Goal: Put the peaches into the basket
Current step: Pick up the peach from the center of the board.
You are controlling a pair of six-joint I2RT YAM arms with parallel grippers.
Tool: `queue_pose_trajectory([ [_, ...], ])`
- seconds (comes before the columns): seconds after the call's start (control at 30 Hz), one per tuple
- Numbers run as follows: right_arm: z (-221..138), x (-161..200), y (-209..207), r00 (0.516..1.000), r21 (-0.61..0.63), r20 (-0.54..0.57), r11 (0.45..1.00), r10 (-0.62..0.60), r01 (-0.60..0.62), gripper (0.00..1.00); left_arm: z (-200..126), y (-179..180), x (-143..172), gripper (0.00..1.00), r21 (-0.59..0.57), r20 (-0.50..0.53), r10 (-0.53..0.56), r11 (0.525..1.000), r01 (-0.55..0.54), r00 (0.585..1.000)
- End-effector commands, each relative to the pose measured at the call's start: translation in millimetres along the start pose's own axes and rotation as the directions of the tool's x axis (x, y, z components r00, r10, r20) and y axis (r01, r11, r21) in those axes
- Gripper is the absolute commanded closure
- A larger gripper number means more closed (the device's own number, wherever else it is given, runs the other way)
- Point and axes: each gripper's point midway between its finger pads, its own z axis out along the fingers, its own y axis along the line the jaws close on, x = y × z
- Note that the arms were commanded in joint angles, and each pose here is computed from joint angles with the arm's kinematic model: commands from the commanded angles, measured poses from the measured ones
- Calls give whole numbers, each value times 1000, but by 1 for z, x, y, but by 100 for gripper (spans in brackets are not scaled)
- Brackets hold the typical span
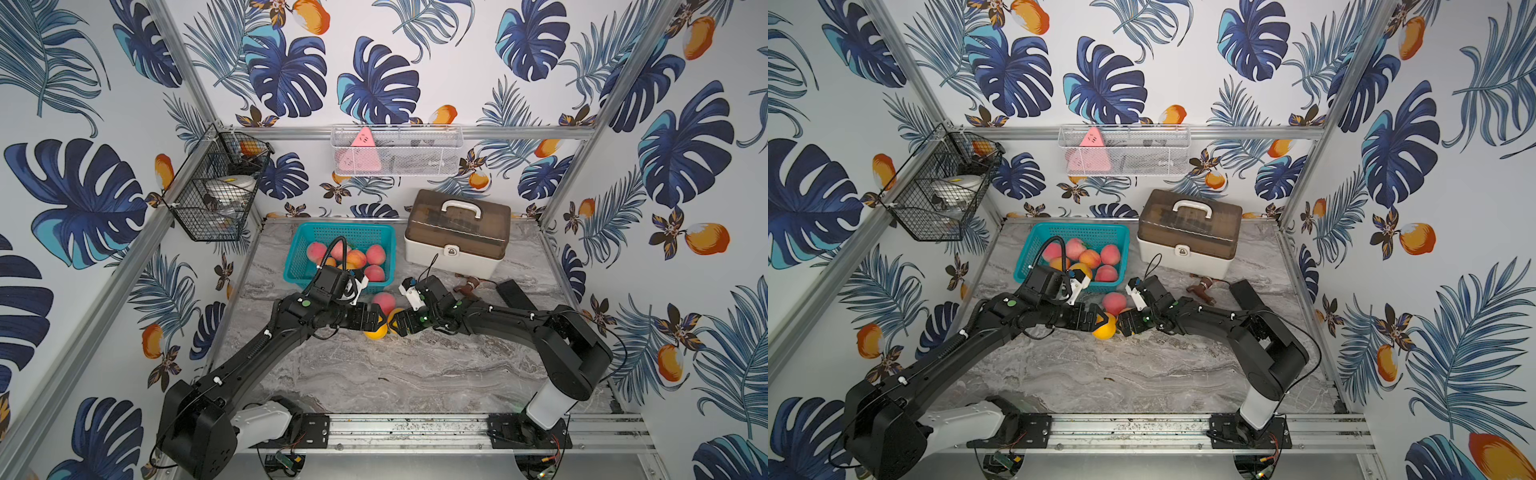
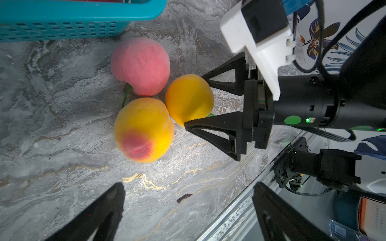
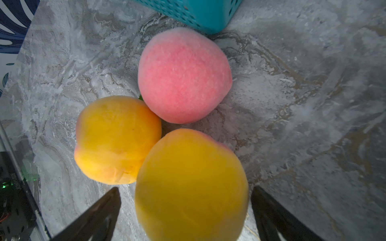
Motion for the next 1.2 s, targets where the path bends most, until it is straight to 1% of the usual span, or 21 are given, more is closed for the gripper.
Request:
queue_pose_trajectory([
  [0.0, 2, -6, 2, 1000, -9, 20, 1000, -9, 9, 3, 2, -5, -6, 1, 31, 24, -8, 999, 7, 1000],
  [0.27, 9, 0, 2, 1000, -19, 2, 1000, 0, 0, 8, -1, -3, -6, 1, 14, 28, 1, 1000, -1, 1000],
  [0.4, 8, 1, 1, 1000, -21, 2, 1000, -1, 1, 12, -2, -3, -6, 1, 11, 34, -1, 1000, 1, 999],
  [0.53, 7, 3, 0, 1000, -18, 10, 1000, 4, -4, 19, -2, -3, -7, 1, 10, 37, -1, 1000, 0, 999],
  [0.6, 6, 3, -1, 1000, -14, 14, 1000, 4, -3, 21, -2, -4, -8, 1, 13, 38, -3, 1000, 2, 999],
  [0.83, -3, 5, -4, 999, 4, 33, 1000, -12, 12, 22, -4, -13, -10, 1, 59, 33, -9, 998, 7, 999],
  [1.07, -27, -2, 13, 985, -72, 155, 993, -77, 89, 21, -12, -31, -17, 1, 128, 29, -24, 992, 20, 999],
  [1.17, -45, -7, 21, 963, -81, 240, 986, -125, 149, 21, -14, -45, -21, 1, 209, 25, -43, 977, 37, 999],
])
